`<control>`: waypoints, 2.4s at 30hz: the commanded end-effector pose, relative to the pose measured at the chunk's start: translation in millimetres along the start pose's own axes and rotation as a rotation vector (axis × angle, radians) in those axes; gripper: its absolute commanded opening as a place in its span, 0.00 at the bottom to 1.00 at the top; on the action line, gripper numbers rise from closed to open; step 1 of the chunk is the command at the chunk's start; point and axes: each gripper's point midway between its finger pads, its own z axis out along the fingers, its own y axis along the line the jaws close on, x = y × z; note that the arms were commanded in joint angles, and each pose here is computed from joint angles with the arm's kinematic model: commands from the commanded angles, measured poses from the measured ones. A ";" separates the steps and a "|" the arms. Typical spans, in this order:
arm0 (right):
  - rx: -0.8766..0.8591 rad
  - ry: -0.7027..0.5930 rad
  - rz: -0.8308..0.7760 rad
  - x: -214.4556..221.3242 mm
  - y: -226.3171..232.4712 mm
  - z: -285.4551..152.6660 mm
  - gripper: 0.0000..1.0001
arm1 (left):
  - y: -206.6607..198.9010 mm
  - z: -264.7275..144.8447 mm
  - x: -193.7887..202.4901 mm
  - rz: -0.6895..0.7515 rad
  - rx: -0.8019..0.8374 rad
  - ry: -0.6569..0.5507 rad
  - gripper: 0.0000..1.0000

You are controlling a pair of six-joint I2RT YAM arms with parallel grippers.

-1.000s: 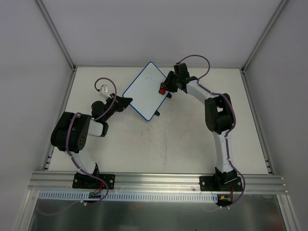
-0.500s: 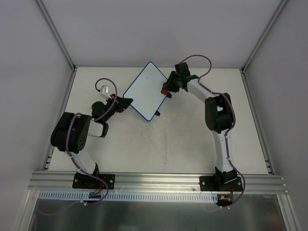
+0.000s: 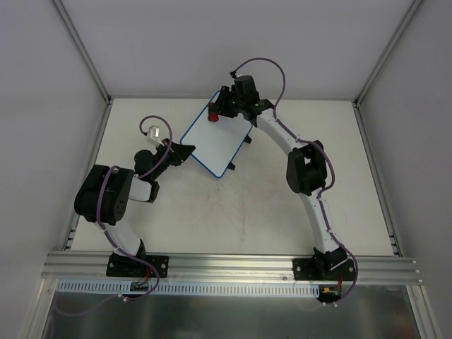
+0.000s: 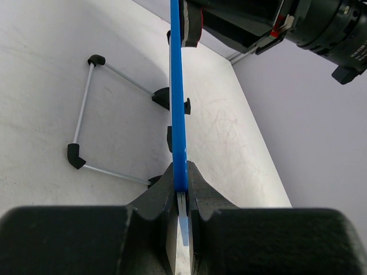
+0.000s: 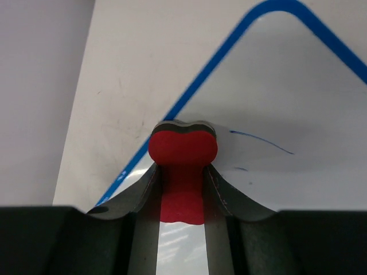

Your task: Erase the whiteboard

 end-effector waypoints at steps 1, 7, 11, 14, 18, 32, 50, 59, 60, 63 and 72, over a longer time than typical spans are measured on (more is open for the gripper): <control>-0.119 0.003 -0.079 -2.2 33.3 2.9 0.00 | -70.3 -8.4 -21.8 0.179 0.298 -0.101 0.00; -0.066 -0.007 -0.094 1.5 24.4 4.8 0.00 | -70.7 -8.9 -21.2 0.181 0.300 -0.099 0.00; -0.002 -0.011 -0.055 -1.6 5.0 4.3 0.00 | -71.4 -8.9 -21.1 0.184 0.301 -0.100 0.00; 0.058 -0.003 -0.012 -0.5 -15.3 4.8 0.00 | -71.1 -9.3 -21.5 0.186 0.300 -0.101 0.00; 0.161 0.023 0.049 7.2 -44.9 2.9 0.00 | -71.6 -9.3 -20.8 0.188 0.302 -0.099 0.00; 0.398 0.066 0.198 25.1 -117.9 -14.8 0.00 | -71.4 -10.1 -21.1 0.191 0.301 -0.100 0.00; 0.178 0.005 -0.074 -2.6 -16.5 -11.0 0.00 | -75.5 -9.3 -18.7 0.210 0.315 -0.096 0.00; 0.110 0.018 -0.184 5.7 16.5 -11.9 0.00 | -82.8 -9.0 -15.4 0.248 0.336 -0.093 0.00; 0.109 0.023 -0.193 9.2 19.1 -11.1 0.00 | -83.4 -9.0 -14.9 0.253 0.339 -0.093 0.00; 0.112 0.018 -0.212 9.4 22.0 -11.3 0.00 | -85.0 -8.6 -14.2 0.261 0.345 -0.090 0.00; 0.039 0.059 -0.299 26.2 48.4 -18.0 0.00 | -85.5 -7.6 -14.1 0.266 0.348 -0.090 0.00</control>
